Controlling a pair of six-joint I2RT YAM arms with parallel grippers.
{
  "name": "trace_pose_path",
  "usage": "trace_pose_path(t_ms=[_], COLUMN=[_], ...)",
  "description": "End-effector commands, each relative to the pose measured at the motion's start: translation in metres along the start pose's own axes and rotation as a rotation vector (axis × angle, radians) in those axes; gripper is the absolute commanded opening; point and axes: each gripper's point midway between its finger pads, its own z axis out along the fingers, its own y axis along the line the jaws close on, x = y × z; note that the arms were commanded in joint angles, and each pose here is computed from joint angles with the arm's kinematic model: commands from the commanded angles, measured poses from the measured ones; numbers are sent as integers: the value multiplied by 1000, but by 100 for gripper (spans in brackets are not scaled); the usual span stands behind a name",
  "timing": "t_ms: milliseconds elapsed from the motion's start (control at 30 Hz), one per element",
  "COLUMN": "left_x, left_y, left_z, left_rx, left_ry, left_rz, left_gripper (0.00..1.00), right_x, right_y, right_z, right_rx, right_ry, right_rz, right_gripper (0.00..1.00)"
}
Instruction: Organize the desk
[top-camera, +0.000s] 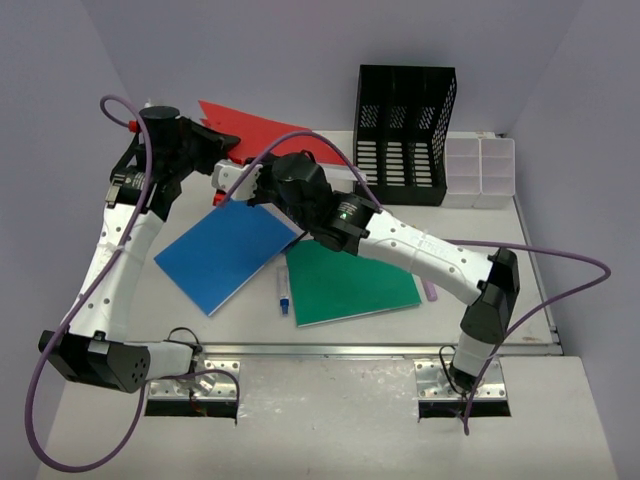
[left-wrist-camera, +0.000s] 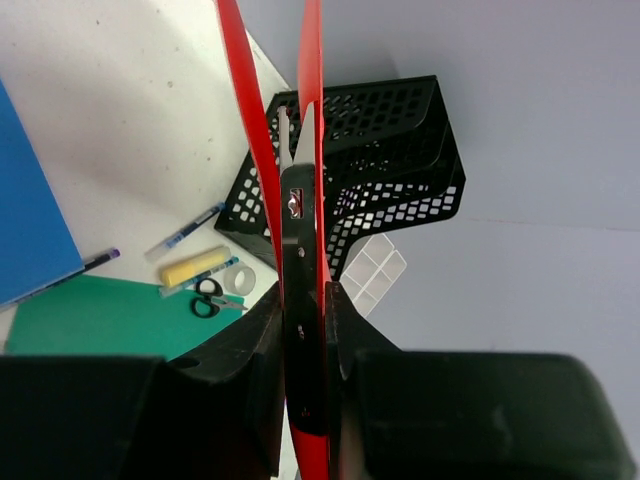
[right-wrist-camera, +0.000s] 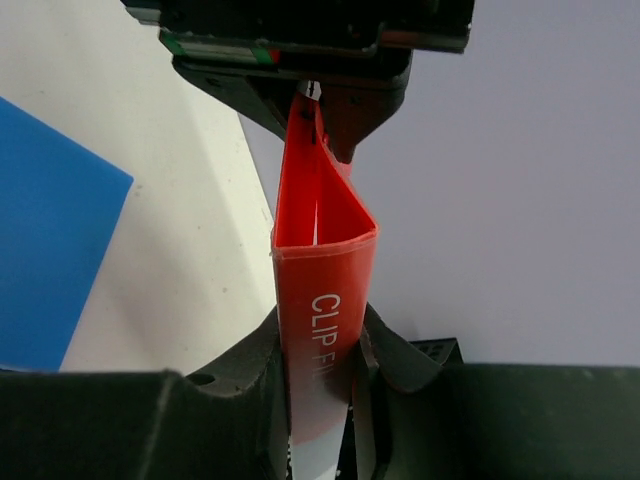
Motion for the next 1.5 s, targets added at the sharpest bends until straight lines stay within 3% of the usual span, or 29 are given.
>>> trace_pose_path(t_ms=[0, 33, 133, 167, 267, 567, 933, 1200, 1467], left_x=[1, 0, 2, 1, 1, -21, -28, -29, -30], left_y=[-29, -27, -22, -22, -21, -18, 6, 11, 15], left_z=[-27, -26, -22, -22, -19, -21, -15, -9, -6], left_rx=[114, 108, 104, 103, 108, 80, 29, 23, 17], left_ry=[-8, -12, -13, -14, -17, -109, -159, -169, -174], left_rz=[46, 48, 53, 53, 60, 83, 115, 139, 148], left_gripper=[0, 2, 39, 44, 98, 100, 100, 100, 100], right_x=[27, 30, 29, 27, 27, 37, 93, 120, 160], right_y=[-31, -33, -39, -43, -50, -80, -175, -224, -261], right_z=[-7, -10, -25, -30, -47, -80, -135, -178, -194], right_rx=[25, 12, -20, -22, -27, 10, 258, 469, 618], right_ry=[71, 77, 50, 37, 7, -18, -33, -57, -36], right_rz=[95, 130, 220, 233, 291, 413, 688, 704, 750], right_gripper=[0, 0, 0, 0, 0, 0, 0, 0, 0])
